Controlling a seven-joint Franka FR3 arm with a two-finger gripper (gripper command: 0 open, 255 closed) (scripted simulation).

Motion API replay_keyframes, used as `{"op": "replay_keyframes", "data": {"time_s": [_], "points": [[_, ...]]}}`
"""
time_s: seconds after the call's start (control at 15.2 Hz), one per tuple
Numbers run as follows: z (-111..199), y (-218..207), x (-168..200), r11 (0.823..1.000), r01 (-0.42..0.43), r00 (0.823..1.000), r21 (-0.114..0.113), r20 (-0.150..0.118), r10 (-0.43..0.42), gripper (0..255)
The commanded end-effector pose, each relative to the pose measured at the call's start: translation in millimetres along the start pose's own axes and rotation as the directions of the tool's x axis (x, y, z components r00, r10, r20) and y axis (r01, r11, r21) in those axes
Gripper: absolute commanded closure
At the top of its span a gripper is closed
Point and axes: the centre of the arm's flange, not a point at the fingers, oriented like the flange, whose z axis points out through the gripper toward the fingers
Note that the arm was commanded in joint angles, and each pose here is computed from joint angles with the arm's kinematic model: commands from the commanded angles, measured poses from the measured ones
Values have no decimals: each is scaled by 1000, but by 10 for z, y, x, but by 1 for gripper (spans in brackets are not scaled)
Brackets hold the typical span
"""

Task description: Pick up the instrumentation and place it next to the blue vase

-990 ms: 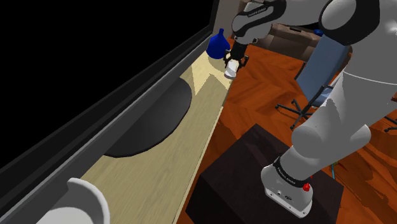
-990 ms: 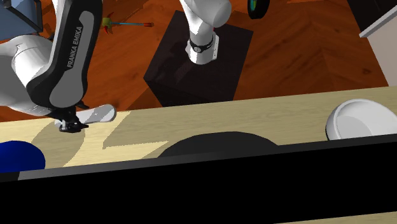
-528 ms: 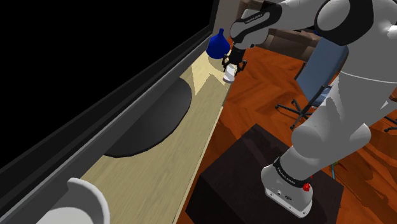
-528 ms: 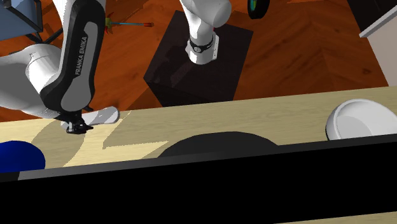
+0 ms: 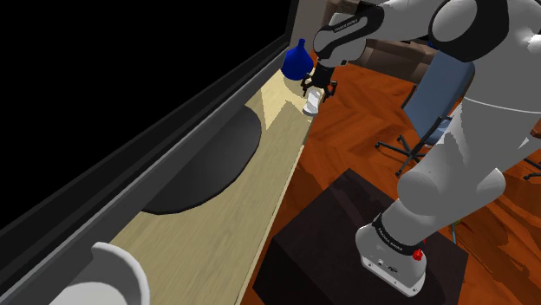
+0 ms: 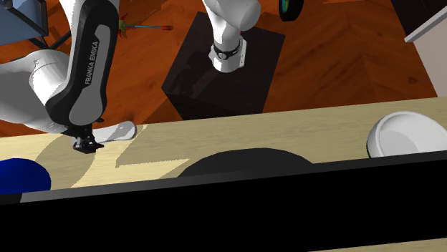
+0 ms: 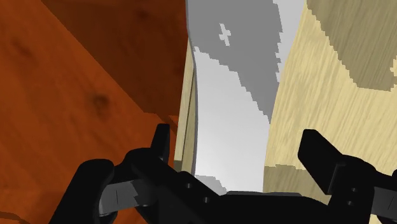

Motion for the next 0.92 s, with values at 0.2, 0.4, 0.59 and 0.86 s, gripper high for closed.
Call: {"op": "replay_keyframes", "data": {"time_s": [0.2,0.4,0.59,0.86], "points": [[-264,-1,0,1000,0,1000,0,0,0,0],[-500,-1,0,1000,0,1000,0,0,0,0],[-500,-1,0,1000,0,1000,0,0,0,0],[-500,-1,0,1000,0,1000,0,0,0,0]]}}
